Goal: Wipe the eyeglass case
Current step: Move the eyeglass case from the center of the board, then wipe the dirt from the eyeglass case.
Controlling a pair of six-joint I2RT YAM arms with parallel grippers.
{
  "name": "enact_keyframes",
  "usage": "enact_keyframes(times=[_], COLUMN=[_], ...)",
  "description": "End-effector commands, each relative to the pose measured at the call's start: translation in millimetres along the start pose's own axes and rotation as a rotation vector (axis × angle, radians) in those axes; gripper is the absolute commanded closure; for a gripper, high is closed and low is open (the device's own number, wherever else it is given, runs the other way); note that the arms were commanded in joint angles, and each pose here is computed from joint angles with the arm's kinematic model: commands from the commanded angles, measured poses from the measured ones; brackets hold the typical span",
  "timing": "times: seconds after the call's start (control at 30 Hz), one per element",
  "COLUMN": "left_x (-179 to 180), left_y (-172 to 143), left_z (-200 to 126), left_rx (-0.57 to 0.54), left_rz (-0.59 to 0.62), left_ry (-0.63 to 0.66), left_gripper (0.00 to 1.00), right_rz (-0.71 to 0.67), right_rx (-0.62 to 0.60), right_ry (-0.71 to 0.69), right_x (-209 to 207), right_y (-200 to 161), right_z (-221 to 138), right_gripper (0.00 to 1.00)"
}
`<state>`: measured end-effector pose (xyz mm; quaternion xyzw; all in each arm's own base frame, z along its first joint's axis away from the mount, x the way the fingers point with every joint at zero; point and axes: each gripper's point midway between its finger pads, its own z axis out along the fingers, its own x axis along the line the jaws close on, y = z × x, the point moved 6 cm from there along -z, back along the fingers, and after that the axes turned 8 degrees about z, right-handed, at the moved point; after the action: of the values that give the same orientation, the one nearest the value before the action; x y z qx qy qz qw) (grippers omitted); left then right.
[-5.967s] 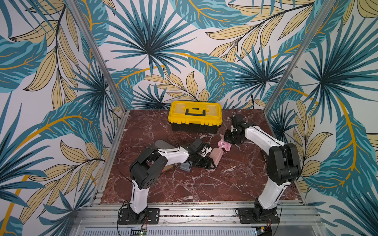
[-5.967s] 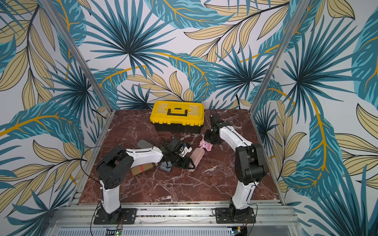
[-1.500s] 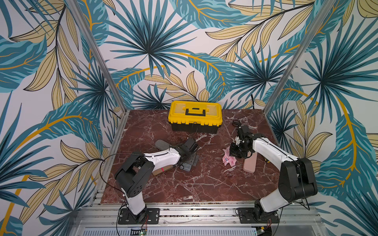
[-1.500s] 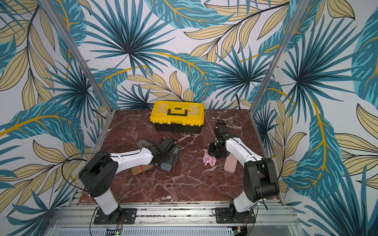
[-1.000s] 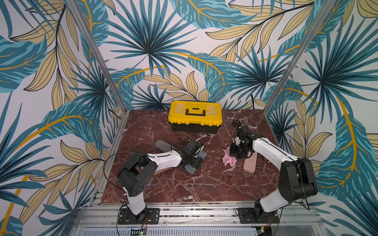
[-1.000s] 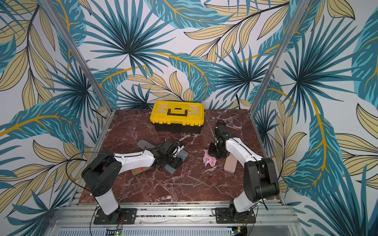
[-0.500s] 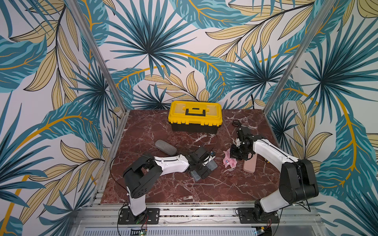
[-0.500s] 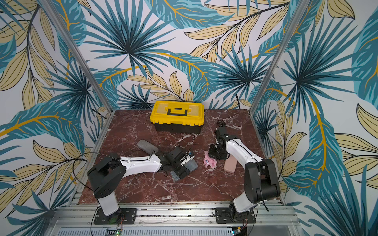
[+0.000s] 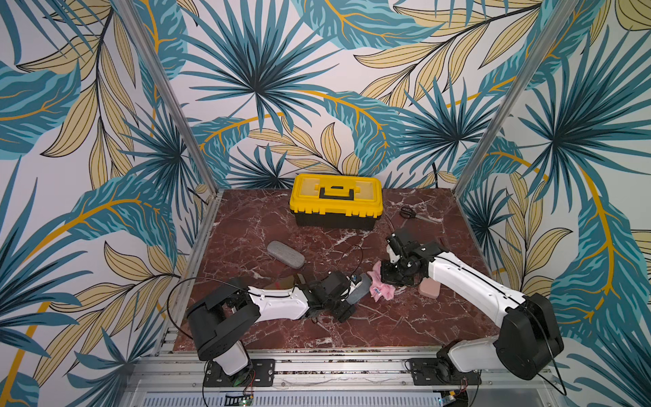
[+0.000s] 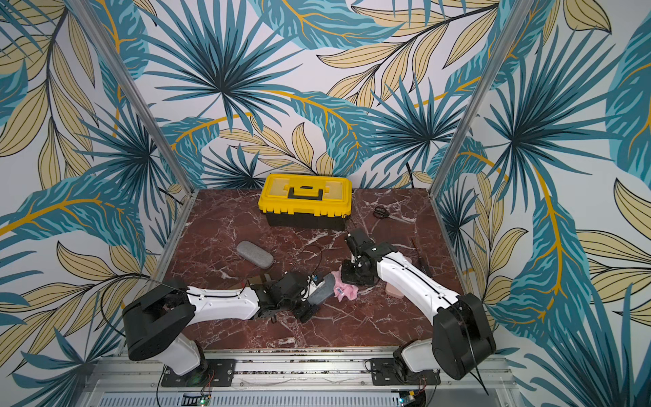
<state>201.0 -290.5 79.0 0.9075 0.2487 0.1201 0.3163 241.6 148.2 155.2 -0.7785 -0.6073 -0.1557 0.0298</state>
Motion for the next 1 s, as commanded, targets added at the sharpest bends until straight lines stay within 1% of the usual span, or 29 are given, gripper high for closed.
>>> enact_keyframes(times=[0.0, 0.07, 0.2, 0.27, 0.33, 0.37, 0.4, 0.43, 0.47, 0.5, 0.53, 0.57, 0.6, 0.67, 0.77, 0.87, 0.9, 0.93, 0.97], left_x=[4, 4, 0, -1, -1, -1, -1, -2, -2, -2, 0, 0, 1, 1, 2, 2, 2, 2, 2], left_y=[5, 1, -9, -13, -17, -19, -20, -22, -22, -24, -24, -25, -25, -25, -23, -23, -24, -23, -24], left_z=[-1, -4, -7, -6, -3, -2, -2, -2, -3, -3, -4, -5, -5, -5, -4, -5, -5, -4, -4], left_rx=[-0.087, -0.111, -0.141, -0.148, -0.141, -0.14, -0.144, -0.149, -0.153, -0.157, -0.166, -0.173, -0.181, -0.194, -0.202, -0.219, -0.222, -0.226, -0.226], left_rz=[0.006, 0.007, 0.0, -0.004, -0.002, -0.003, -0.004, -0.003, -0.004, -0.004, -0.005, -0.004, -0.002, -0.003, -0.013, -0.024, -0.029, -0.028, -0.027], left_ry=[0.037, 0.039, 0.014, 0.009, 0.008, 0.011, 0.011, 0.006, 0.009, 0.012, 0.022, 0.028, 0.033, 0.042, 0.044, 0.043, 0.045, 0.044, 0.045], left_gripper=[0.16, 0.18, 0.19, 0.2, 0.25, 0.27, 0.3, 0.34, 0.37, 0.42, 0.45, 0.48, 0.5, 0.54, 0.56, 0.59, 0.6, 0.6, 0.61], right_rz=[0.046, 0.055, 0.066, 0.054, 0.025, 0.012, -0.012, -0.049, -0.086, -0.122, -0.143, -0.156, -0.168, -0.173, -0.106, 0.006, 0.044, 0.057, 0.068], right_rx=[0.039, 0.07, 0.123, 0.164, 0.192, 0.186, 0.149, 0.081, 0.025, -0.03, -0.058, -0.061, -0.051, 0.006, 0.126, 0.233, 0.253, 0.261, 0.276], right_ry=[-0.008, 0.034, 0.111, 0.098, -0.008, -0.079, -0.18, -0.309, -0.405, -0.474, -0.489, -0.474, -0.429, -0.328, -0.083, 0.181, 0.232, 0.235, 0.196], right_x=[12, 25, 44, 45, 31, 21, 11, -2, -8, -10, -8, -4, 2, 17, 50, 81, 84, 82, 73], right_y=[-19, -25, -27, -29, -27, -23, -12, 1, 12, 22, 28, 30, 28, 15, -14, -32, -33, -34, -31], right_z=[15, 25, 39, 51, 65, 70, 69, 65, 56, 46, 37, 33, 31, 32, 40, 55, 61, 67, 73], right_gripper=[1.0, 1.0, 1.0, 1.0, 1.0, 1.0, 1.0, 1.0, 1.0, 1.0, 1.0, 1.0, 1.0, 1.0, 1.0, 1.0, 1.0, 1.0, 1.0])
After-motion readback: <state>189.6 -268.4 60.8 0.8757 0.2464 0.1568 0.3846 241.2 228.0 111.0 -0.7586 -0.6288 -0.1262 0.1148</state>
